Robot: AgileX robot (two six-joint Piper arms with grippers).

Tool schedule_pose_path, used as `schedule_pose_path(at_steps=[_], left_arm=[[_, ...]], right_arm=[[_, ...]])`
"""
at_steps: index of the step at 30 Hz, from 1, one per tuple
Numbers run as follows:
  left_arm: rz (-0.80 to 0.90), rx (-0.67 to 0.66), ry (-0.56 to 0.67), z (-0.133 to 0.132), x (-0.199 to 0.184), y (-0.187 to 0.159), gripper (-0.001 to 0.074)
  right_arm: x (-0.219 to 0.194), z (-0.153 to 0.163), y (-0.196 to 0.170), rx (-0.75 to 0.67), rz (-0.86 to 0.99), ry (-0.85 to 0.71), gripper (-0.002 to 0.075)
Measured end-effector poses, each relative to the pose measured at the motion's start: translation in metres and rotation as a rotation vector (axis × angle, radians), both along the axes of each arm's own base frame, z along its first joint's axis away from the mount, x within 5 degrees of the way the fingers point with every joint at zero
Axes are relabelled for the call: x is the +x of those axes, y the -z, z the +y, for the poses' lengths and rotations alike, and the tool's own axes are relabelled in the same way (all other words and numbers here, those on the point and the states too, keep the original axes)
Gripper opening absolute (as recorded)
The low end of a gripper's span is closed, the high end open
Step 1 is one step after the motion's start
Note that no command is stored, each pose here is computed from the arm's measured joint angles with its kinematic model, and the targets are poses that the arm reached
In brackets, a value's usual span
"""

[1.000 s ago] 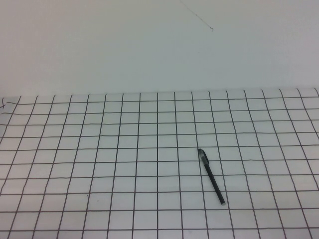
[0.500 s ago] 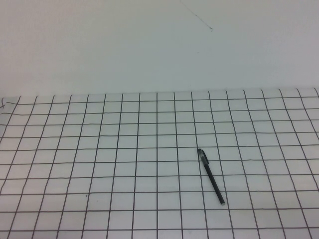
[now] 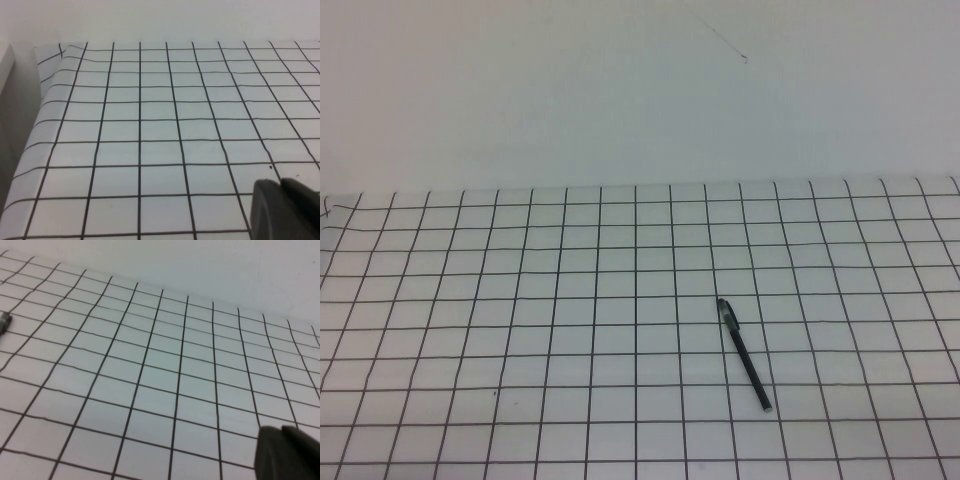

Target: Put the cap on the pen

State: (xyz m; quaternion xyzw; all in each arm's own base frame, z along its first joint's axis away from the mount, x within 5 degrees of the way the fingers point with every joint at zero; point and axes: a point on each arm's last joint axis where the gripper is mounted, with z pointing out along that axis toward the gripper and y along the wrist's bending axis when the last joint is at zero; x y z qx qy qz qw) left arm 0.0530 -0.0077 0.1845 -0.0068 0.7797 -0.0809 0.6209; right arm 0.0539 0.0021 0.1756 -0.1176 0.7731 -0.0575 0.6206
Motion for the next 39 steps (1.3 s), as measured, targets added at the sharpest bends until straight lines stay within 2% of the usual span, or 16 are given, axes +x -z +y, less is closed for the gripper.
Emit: schedule_pose_path(at_steps=[8, 14, 22, 39], left_arm=[[0.002, 0.000, 0.000, 0.0000, 0.0001, 0.0001, -0.0001], [0.002, 0.000, 0.000, 0.0000, 0.0001, 0.0001, -0.0001], [0.002, 0.000, 0.000, 0.0000, 0.0001, 0.0001, -0.0001], [0.002, 0.000, 0.000, 0.0000, 0.0001, 0.0001, -0.0001]], right_arm=[[0.0002, 0.0005, -0.0009, 0.014, -0.010, -0.002, -0.0003], [-0.0004, 0.0024, 0.0001, 0.121, 0.008, 0.006, -0.0003], [-0.0003, -0.0068, -0.0002, 0.102, -0.005, 0.170, -0.0003], [-0.0004, -0.0069, -0.0003, 0.094, -0.007, 0.168, -0.0003]])
